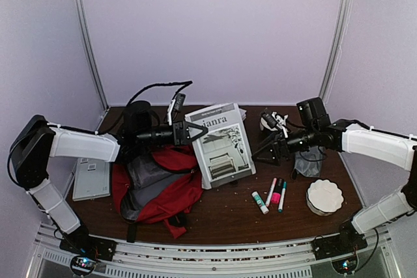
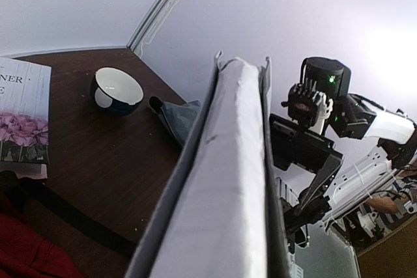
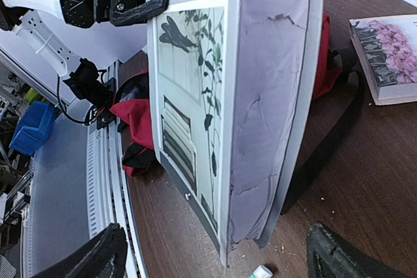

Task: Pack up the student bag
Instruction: Pass from the left arm to the right

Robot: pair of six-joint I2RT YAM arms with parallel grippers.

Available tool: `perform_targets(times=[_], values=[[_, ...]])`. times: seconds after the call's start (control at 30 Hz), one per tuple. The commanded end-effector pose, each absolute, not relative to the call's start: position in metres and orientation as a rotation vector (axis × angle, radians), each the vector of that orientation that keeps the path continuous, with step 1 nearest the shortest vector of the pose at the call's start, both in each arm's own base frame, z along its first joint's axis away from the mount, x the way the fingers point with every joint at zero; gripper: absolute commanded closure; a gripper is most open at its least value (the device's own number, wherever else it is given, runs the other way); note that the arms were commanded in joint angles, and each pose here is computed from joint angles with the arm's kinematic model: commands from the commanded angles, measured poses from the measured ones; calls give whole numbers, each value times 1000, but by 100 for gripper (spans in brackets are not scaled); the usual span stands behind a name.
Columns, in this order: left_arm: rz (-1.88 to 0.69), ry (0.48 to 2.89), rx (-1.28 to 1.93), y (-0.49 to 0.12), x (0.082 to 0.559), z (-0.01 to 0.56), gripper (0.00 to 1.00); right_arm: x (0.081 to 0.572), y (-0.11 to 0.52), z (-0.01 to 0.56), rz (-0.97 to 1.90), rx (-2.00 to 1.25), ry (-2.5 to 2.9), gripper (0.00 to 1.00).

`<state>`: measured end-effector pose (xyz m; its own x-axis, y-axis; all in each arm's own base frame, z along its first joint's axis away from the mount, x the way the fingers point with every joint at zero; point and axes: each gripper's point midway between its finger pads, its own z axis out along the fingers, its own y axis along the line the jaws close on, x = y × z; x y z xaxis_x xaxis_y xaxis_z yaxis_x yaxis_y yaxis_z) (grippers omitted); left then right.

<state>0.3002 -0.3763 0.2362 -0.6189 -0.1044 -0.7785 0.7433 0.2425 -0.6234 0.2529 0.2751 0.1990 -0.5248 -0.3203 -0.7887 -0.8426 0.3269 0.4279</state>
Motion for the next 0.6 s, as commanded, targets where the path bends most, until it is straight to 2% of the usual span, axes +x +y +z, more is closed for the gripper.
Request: perform_targets(times=[0.0, 0.33, 0.43, 0.57], values=[[-1548, 1633, 552, -372, 302, 290, 77, 258, 276, 200, 1166, -966, 1986, 1], [-1669, 1564, 520, -369, 302, 312, 78, 258, 293, 193, 1366, -957, 2019, 1], [-1677, 1565, 509, -371, 305, 310, 79, 254, 297, 195, 1444, -957, 2011, 11], [-1695, 1573, 493, -374, 310, 303, 79, 253, 300, 198, 1506, -910, 2022, 18]])
